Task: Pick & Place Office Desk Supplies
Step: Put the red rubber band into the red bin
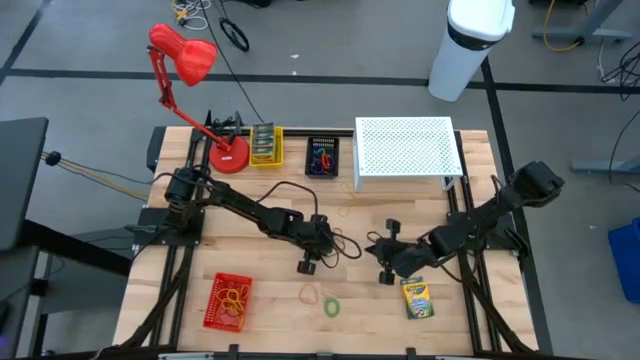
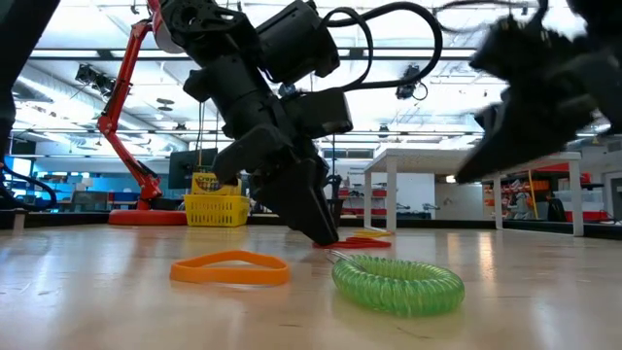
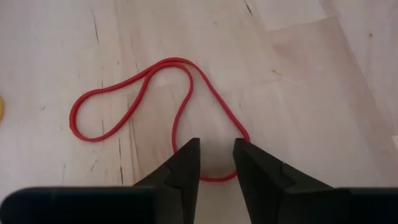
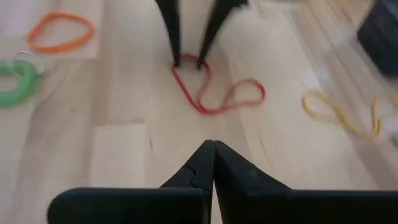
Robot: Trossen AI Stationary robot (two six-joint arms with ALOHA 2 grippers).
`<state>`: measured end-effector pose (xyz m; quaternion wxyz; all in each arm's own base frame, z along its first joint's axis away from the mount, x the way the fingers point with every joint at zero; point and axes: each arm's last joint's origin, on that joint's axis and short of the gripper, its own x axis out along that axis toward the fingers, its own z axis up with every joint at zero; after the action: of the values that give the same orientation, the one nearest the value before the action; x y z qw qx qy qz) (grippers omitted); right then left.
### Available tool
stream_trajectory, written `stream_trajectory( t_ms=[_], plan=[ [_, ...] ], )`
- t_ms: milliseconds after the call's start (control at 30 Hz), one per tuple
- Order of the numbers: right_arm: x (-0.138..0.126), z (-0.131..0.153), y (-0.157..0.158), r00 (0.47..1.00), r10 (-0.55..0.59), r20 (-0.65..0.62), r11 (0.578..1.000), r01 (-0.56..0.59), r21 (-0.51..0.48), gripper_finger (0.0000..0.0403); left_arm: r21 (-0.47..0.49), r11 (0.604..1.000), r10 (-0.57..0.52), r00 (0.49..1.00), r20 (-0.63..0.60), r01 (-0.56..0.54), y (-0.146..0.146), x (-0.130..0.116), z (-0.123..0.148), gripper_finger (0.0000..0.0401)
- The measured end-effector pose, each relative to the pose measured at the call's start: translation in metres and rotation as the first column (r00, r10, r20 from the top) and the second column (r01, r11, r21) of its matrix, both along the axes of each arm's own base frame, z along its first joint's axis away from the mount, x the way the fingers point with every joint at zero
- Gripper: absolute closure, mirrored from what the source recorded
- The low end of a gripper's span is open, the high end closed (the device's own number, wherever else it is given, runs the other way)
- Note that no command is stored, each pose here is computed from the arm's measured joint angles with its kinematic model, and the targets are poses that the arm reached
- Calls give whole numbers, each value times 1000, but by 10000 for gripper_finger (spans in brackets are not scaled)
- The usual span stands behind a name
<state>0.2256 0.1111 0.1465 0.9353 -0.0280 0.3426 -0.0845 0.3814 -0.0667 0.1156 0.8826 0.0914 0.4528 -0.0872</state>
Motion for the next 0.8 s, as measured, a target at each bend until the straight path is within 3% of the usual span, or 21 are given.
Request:
stream_trajectory(
  t_ms=[167,367,633,800],
  plan=[
    [-12,-18,-8,998,-46,50,998,43,54,386,-19,1000,-14,1000,-25,13,-2,5,8,290],
    [-12,-18,-8,996,-35,81,998,30,63,386,-62,997,-57,997,-54,53,-6,13,22,286],
    [-12,-18,-7,996,-26,88,998,22,55,386,-31,999,-39,993,-110,36,-7,9,17,247],
    [-11,-17,-7,995,-24,93,998,19,54,386,-13,996,-85,987,-139,84,-15,8,10,262]
  ],
)
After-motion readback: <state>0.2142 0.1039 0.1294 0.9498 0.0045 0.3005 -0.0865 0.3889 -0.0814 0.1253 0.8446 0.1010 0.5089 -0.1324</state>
